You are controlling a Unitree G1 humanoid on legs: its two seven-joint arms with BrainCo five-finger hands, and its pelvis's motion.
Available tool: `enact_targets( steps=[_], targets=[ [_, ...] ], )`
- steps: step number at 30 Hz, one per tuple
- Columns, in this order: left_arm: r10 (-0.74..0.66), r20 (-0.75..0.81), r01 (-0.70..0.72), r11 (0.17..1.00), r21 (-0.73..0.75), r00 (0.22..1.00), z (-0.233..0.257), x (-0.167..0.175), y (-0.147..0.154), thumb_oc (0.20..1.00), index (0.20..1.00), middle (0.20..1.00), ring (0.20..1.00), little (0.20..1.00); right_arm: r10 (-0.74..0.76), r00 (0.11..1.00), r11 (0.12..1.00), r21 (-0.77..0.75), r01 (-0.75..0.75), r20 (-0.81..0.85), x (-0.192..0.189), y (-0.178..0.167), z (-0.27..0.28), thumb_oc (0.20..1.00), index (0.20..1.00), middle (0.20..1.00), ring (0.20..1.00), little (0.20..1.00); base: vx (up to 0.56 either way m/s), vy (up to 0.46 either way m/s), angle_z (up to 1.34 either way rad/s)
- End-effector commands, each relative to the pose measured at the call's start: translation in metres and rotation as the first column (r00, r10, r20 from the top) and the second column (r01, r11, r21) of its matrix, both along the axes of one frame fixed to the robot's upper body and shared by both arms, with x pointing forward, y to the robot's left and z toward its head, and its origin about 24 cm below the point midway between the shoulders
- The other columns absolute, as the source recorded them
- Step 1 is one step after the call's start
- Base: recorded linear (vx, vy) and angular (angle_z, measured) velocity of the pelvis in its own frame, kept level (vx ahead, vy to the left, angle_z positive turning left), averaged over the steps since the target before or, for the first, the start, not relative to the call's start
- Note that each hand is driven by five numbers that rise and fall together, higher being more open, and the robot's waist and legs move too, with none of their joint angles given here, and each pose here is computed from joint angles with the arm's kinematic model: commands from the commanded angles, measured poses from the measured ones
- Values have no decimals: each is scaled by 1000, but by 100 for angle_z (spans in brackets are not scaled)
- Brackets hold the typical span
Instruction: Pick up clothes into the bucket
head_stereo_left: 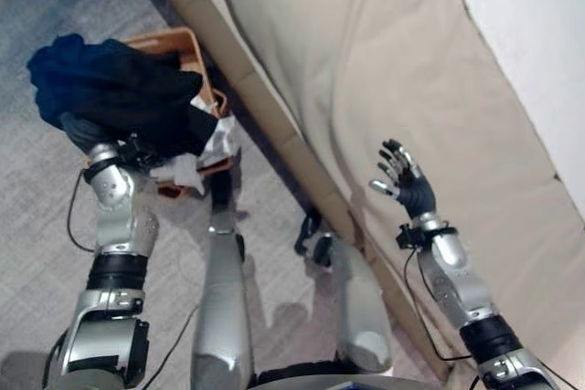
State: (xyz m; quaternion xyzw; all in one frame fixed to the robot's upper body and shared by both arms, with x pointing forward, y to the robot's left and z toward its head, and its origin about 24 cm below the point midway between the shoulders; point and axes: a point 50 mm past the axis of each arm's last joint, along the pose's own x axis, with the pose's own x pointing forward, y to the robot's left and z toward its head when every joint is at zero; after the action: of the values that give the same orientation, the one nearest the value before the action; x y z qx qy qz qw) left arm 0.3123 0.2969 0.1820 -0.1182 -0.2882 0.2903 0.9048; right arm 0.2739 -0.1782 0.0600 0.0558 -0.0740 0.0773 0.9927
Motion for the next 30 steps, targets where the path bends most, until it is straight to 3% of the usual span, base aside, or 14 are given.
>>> enact_targets(
  steps=[1, 7, 12, 19, 30],
  targets=[
    [17, 259, -59, 986, 154, 966, 71, -5, -1, 200, 200, 200, 200, 200, 7, 990, 998, 66, -16, 143, 3, 3, 26, 1000, 1000, 1000, 1000, 1000, 0, 0, 0],
    [86, 214, -124, 978, 169, 973, 88, 6, 14, 200, 200, 200, 200, 200, 15, 985, 995, 90, -31, 173, 2, 7, 31, 1000, 1000, 1000, 1000, 1000, 22, -7, 0],
    [165, 43, -171, 965, 199, 985, 71, 19, 30, 200, 200, 200, 200, 200, 48, 981, 995, 78, -64, 190, -1, 9, 36, 1000, 1000, 1000, 1000, 1000, 17, 15, 0],
    [206, -56, -193, 963, 188, 977, 53, 26, 33, 200, 200, 200, 200, 200, 68, 974, 995, 52, -81, 215, -2, 9, 42, 1000, 1000, 1000, 1000, 1000, 17, 58, -16],
    [307, -312, -279, 951, 129, 899, 6, 28, 58, 200, 200, 200, 200, 200, 40, 972, 998, 33, -49, 232, -4, -3, 46, 1000, 1000, 1000, 1000, 1000, 7, 8, -6]
  ],
)
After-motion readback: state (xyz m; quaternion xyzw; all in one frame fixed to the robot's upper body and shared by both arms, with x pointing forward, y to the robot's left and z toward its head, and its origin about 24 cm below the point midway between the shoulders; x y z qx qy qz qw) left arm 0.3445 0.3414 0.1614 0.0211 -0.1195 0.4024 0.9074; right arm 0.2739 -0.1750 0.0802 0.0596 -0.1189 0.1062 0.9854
